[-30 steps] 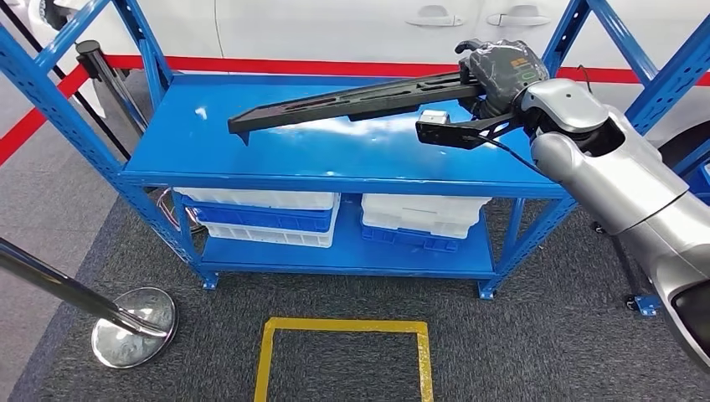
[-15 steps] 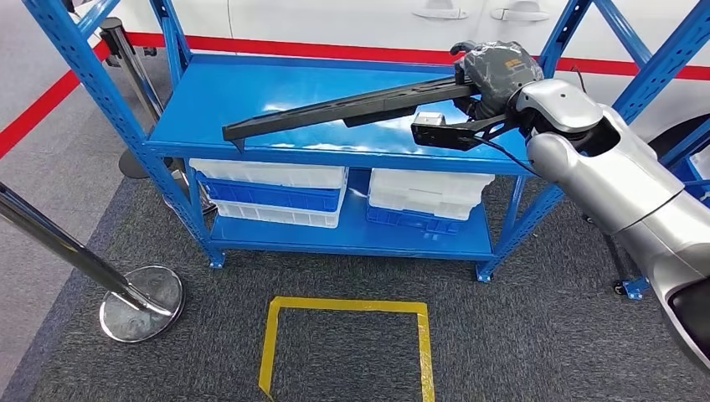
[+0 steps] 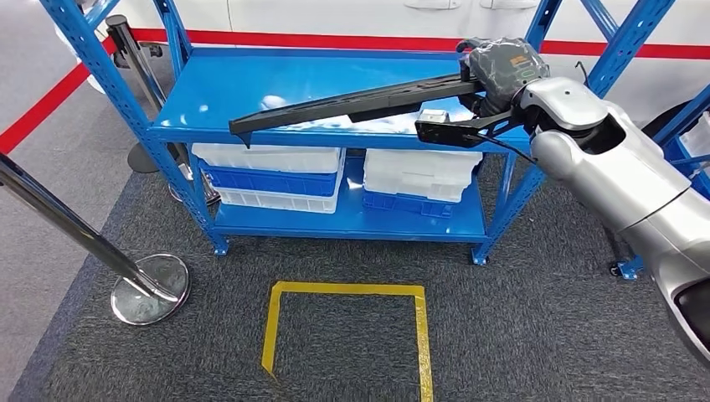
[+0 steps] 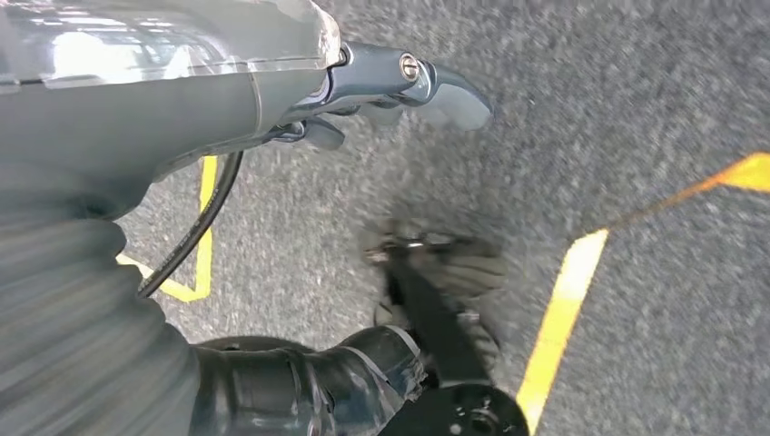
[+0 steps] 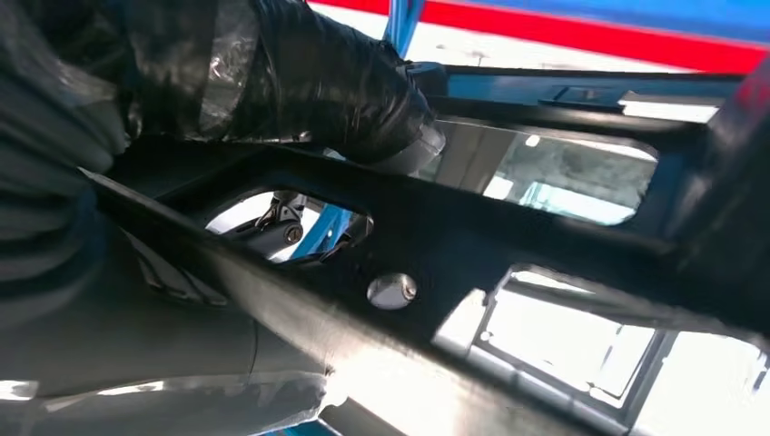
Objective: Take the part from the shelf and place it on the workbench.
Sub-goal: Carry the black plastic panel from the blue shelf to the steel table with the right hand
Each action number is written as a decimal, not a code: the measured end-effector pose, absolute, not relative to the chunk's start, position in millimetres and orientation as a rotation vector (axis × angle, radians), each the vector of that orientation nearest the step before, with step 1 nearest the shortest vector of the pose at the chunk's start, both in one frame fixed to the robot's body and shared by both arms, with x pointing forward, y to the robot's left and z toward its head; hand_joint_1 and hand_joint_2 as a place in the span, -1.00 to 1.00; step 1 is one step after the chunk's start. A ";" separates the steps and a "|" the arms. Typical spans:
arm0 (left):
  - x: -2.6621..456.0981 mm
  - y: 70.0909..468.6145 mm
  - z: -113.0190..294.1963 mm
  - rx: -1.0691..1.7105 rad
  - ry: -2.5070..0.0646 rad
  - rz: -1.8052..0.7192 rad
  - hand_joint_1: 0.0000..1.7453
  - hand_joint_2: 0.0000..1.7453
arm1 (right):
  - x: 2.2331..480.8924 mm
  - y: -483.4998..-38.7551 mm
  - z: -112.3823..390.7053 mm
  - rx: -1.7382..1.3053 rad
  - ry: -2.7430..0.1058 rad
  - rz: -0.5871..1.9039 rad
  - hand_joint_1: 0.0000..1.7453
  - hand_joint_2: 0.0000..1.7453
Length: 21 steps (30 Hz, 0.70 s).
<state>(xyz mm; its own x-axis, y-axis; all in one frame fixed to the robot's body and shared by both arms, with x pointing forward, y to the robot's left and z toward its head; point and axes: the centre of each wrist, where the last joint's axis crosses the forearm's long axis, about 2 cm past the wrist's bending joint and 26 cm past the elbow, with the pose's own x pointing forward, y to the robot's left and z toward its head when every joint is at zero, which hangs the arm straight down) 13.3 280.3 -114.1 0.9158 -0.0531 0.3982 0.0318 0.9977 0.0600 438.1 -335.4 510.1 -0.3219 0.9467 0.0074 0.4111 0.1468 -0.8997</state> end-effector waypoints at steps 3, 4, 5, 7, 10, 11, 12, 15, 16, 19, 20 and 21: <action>15.1 281.2 -114.0 0.054 -0.415 -0.049 -1.00 1.00 | 437.9 -335.5 510.4 -1.300 -1.823 1.134 1.00 1.00; 15.3 281.3 -114.0 0.054 -0.416 -0.050 -1.00 1.00 | 437.7 -335.7 510.5 -1.301 -1.823 1.134 1.00 1.00; 15.5 281.3 -114.0 0.054 -0.416 -0.051 -1.00 1.00 | 437.7 -336.0 510.6 -1.301 -1.822 1.133 1.00 1.00; 14.9 281.2 -114.0 0.053 -0.415 -0.052 -1.00 1.00 | 437.9 -336.4 509.7 -1.301 -1.820 1.134 1.00 1.00; 14.7 280.7 -114.0 0.052 -0.415 -0.053 -1.00 1.00 | 438.3 -337.7 508.5 -1.299 -1.815 1.134 1.00 1.00; 14.7 280.8 -114.0 0.052 -0.415 -0.053 -1.00 1.00 | 438.3 -338.1 508.4 -1.300 -1.813 1.134 1.00 1.00; 14.5 280.9 -114.0 0.052 -0.415 -0.054 -1.00 1.00 | 438.4 -338.4 508.2 -1.300 -1.812 1.134 1.00 1.00; 14.5 281.1 -114.0 0.053 -0.415 -0.054 -1.00 1.00 | 439.0 -338.8 506.9 -1.298 -1.807 1.134 1.00 1.00; 14.5 281.0 -114.0 0.052 -0.416 -0.053 -1.00 1.00 | 439.0 -338.9 506.8 -1.298 -1.807 1.134 1.00 1.00; 15.0 278.7 -113.9 0.045 -0.418 -0.052 -1.00 1.00 | 438.4 -338.6 509.6 -1.303 -1.811 1.132 1.00 1.00; 15.2 277.9 -113.9 0.043 -0.419 -0.051 -1.00 1.00 | 438.0 -338.5 511.1 -1.307 -1.813 1.131 1.00 1.00; 15.2 277.7 -113.9 0.042 -0.419 -0.050 -1.00 1.00 | 437.7 -338.4 512.7 -1.310 -1.814 1.130 1.00 1.00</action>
<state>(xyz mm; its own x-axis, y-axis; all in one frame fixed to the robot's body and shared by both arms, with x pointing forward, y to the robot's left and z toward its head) 15.2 277.7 -113.9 0.9125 -0.0568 0.4051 0.0396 0.9979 0.0508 437.7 -338.4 512.7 -0.3119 0.9501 0.0041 0.4153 0.1402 -0.8988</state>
